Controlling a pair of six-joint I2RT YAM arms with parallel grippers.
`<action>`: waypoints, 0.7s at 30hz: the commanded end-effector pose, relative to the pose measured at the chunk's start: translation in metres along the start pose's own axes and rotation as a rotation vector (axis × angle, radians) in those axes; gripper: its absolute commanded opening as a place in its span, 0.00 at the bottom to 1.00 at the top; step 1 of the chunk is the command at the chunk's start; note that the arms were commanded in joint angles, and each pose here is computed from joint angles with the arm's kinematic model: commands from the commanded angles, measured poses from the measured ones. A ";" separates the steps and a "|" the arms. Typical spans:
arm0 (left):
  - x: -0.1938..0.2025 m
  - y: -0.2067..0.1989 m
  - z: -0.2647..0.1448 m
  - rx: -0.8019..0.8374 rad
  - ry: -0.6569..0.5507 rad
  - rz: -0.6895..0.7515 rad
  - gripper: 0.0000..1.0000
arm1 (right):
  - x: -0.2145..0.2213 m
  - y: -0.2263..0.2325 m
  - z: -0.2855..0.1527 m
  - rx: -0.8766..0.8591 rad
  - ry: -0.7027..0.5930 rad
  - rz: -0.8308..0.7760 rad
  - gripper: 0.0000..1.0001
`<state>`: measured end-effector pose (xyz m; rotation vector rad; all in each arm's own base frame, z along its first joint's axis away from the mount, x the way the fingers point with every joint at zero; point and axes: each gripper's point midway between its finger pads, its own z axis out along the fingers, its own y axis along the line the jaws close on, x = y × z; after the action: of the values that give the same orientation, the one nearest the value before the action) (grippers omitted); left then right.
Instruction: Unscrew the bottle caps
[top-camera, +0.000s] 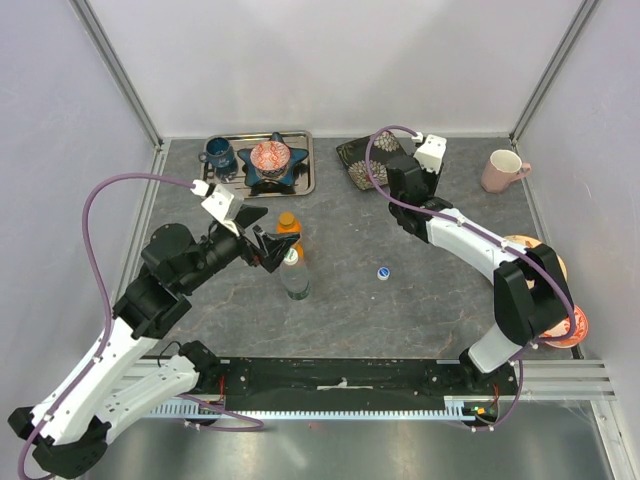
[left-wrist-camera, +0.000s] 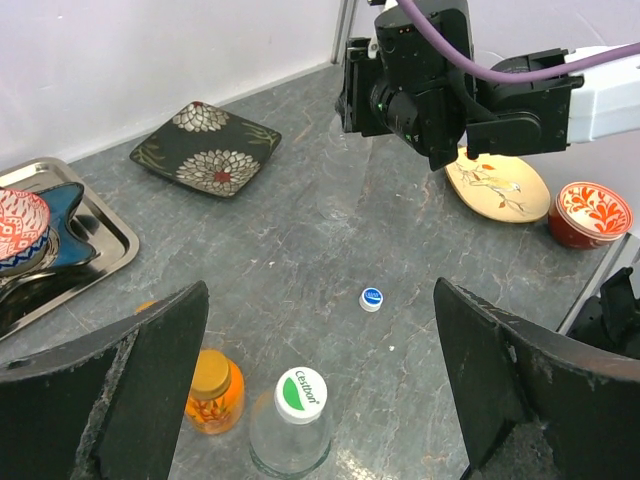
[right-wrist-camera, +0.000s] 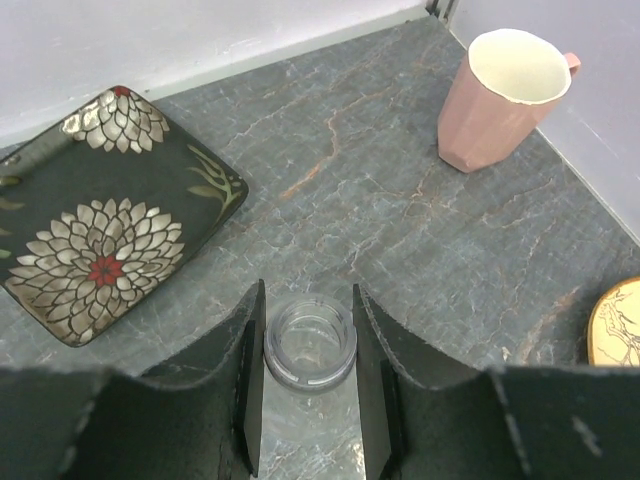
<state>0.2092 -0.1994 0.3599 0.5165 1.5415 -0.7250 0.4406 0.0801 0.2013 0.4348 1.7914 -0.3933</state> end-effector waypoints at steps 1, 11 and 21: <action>-0.005 0.002 0.004 -0.010 -0.023 -0.006 1.00 | 0.001 0.005 0.001 -0.022 -0.003 0.041 0.06; -0.003 0.000 0.009 0.004 -0.013 -0.012 1.00 | 0.013 0.005 -0.004 -0.055 0.063 0.009 0.48; -0.002 -0.001 0.008 0.008 -0.009 -0.012 0.99 | -0.002 0.005 -0.010 -0.077 0.066 0.036 0.67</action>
<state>0.2147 -0.2043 0.3515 0.5254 1.5716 -0.7214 0.4358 0.0896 0.1841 0.4053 1.8757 -0.3338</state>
